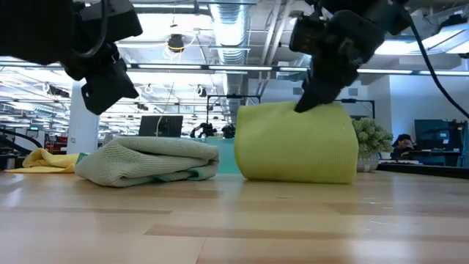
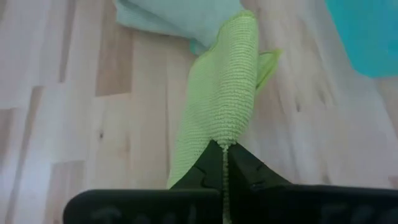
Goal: Fold microfiber towels
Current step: Put the light green microfiber cloth into the green bin
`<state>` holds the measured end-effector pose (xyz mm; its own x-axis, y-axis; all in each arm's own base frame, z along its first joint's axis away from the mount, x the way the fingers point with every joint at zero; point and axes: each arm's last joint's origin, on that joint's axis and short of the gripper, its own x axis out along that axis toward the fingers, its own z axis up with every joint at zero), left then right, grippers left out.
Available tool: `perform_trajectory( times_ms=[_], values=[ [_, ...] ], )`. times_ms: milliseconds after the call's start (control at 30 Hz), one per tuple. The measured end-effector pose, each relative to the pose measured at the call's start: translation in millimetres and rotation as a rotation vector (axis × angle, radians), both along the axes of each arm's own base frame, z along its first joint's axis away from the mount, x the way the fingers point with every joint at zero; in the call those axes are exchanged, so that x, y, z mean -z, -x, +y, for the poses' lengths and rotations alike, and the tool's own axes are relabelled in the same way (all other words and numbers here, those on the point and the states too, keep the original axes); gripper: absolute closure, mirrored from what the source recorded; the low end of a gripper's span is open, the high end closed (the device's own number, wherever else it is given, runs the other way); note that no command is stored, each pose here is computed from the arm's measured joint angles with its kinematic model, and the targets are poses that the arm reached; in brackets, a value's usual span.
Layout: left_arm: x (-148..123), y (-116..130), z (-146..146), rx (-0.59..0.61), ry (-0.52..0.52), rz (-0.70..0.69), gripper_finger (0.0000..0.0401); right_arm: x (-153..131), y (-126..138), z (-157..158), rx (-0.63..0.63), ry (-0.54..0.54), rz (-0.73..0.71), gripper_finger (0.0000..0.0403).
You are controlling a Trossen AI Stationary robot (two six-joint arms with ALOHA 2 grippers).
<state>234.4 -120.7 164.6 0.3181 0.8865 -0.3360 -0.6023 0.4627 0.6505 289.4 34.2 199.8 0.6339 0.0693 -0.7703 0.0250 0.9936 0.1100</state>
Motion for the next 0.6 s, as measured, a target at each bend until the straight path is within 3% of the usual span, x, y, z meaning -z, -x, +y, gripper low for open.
perform_trajectory(
  times_ms=[133, 267, 467, 600],
  values=[
    [-1, 1, 1, -0.013, -0.001, -0.031, 0.0401, 1, -3, -4, 0.003, -0.006, 0.024, 0.0389],
    [-1, 1, 1, -0.013, 0.0, -0.032, 0.0401, 21, -7, -2, -0.022, -0.053, 0.115, 0.0385],
    [-1, 1, 1, -0.012, 0.002, -0.037, 0.0401, 55, -12, 6, -0.029, -0.056, 0.242, 0.0348],
    [0, 0, 0, -0.007, 0.004, -0.041, 0.0401, 62, -14, 7, -0.029, -0.055, 0.256, 0.031]
  ],
)
